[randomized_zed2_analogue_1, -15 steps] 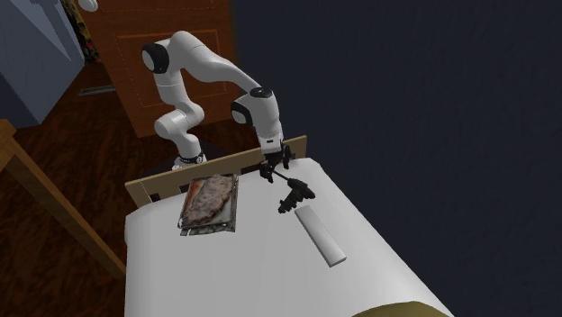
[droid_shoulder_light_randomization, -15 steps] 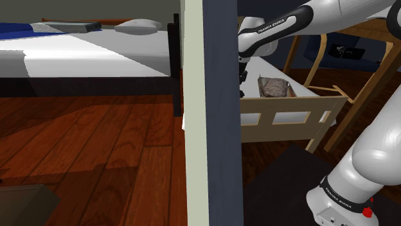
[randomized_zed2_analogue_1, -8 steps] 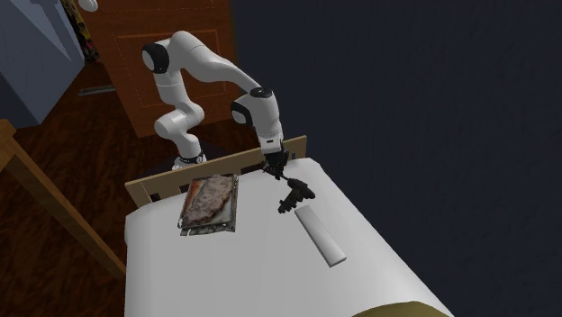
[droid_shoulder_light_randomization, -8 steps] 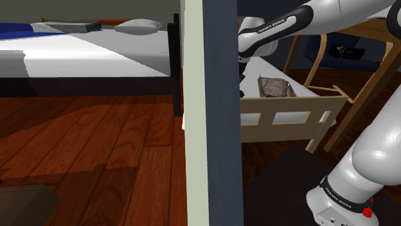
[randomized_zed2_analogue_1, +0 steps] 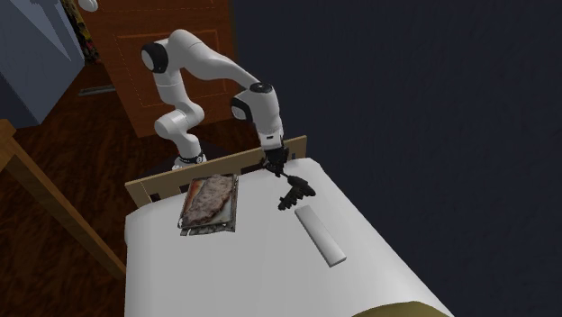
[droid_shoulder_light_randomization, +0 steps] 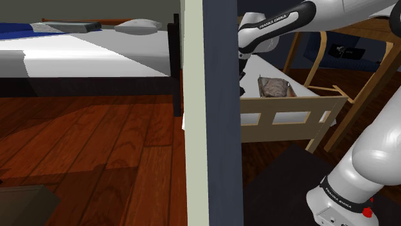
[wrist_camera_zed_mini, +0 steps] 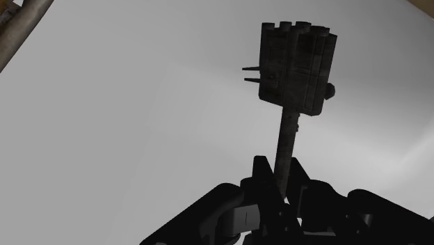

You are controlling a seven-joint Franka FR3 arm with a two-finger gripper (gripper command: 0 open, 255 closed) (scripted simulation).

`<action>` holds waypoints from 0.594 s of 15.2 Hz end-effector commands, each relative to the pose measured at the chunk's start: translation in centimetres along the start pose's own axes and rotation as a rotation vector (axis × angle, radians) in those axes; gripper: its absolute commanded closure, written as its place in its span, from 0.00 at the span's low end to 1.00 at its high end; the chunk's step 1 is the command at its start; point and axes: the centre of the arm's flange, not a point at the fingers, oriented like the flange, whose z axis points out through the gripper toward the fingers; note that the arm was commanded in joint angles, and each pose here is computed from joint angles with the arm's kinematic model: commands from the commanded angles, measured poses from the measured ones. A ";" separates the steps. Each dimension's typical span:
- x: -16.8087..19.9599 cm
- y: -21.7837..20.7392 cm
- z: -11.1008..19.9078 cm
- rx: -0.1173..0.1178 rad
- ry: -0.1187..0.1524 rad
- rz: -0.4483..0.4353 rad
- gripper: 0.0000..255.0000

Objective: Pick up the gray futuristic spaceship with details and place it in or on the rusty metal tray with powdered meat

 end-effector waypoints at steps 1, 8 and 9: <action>0.0 -0.1 -1.1 0.000 0.000 0.000 1.00; 0.5 -0.4 -4.7 0.000 0.000 0.000 1.00; 0.6 -0.5 -5.3 0.000 0.000 0.000 1.00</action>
